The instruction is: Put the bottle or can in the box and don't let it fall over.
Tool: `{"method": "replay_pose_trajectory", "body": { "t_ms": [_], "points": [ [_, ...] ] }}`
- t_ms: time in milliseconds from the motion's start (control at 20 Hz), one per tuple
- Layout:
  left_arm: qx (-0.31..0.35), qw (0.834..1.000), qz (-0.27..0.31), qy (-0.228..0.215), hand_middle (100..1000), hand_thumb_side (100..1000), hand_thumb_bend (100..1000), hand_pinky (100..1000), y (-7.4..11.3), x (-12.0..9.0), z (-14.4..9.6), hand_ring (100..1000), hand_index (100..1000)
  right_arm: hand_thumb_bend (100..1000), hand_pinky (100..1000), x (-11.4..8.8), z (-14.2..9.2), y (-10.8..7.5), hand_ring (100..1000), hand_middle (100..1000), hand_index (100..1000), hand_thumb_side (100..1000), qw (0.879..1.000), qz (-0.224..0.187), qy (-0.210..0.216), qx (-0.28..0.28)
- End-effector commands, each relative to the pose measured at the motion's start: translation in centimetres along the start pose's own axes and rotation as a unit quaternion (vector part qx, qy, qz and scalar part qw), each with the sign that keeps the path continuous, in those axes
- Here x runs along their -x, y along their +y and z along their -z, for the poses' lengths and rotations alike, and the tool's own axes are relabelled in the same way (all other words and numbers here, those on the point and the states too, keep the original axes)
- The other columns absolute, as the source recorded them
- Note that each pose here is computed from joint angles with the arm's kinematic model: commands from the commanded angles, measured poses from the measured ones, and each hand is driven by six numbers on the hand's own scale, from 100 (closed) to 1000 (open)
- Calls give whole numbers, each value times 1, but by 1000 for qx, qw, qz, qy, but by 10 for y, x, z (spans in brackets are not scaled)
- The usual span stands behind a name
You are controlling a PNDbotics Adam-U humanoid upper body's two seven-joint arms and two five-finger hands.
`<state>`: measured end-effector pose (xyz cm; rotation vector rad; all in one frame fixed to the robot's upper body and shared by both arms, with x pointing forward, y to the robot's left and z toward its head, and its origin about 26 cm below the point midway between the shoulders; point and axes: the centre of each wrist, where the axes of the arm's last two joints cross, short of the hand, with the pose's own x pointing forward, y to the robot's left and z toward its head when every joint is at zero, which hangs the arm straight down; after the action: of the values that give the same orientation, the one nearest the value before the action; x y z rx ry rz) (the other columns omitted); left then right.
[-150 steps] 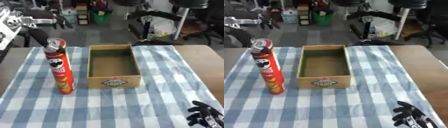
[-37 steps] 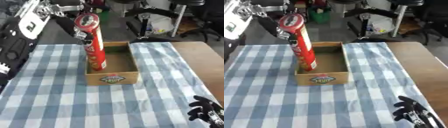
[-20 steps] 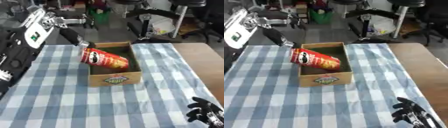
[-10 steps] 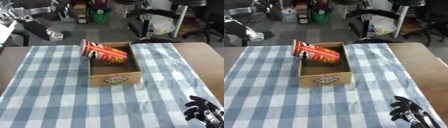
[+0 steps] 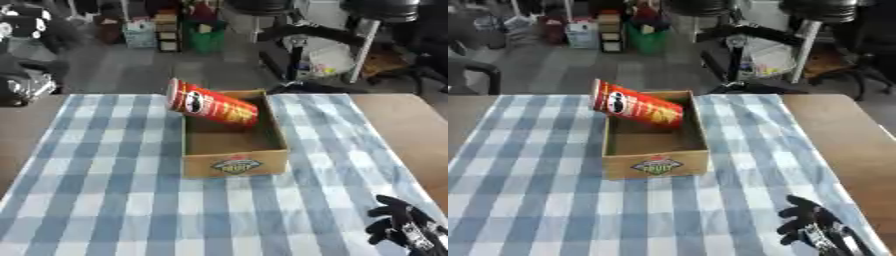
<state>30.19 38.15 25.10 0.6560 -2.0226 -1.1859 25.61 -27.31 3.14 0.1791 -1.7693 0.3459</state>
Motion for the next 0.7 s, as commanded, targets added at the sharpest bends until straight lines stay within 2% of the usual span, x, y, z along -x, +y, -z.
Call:
{"method": "replay_pose_trajectory", "body": {
  "t_ms": [50,300,550,700],
  "points": [
    [-66,997,-29,24,708,606,100,594,-8,-6,-17,655,787,100,522,-7,0,-4,587,647,852,668,1000,-9,-12,11],
    [-154,974,-133,98,661,639,100,537,-55,-4,-50,604,753,100,522,-8,0,-4,586,647,852,666,1000,-9,-15,18],
    [-233,931,-211,187,638,682,100,510,-92,-2,-69,584,737,100,522,-8,0,-4,586,646,851,664,1000,-7,-17,23],
    [-253,903,-253,237,633,715,100,503,-114,3,-75,578,736,100,521,-8,-1,-5,586,646,851,662,999,-7,-16,29]
  ]
}}
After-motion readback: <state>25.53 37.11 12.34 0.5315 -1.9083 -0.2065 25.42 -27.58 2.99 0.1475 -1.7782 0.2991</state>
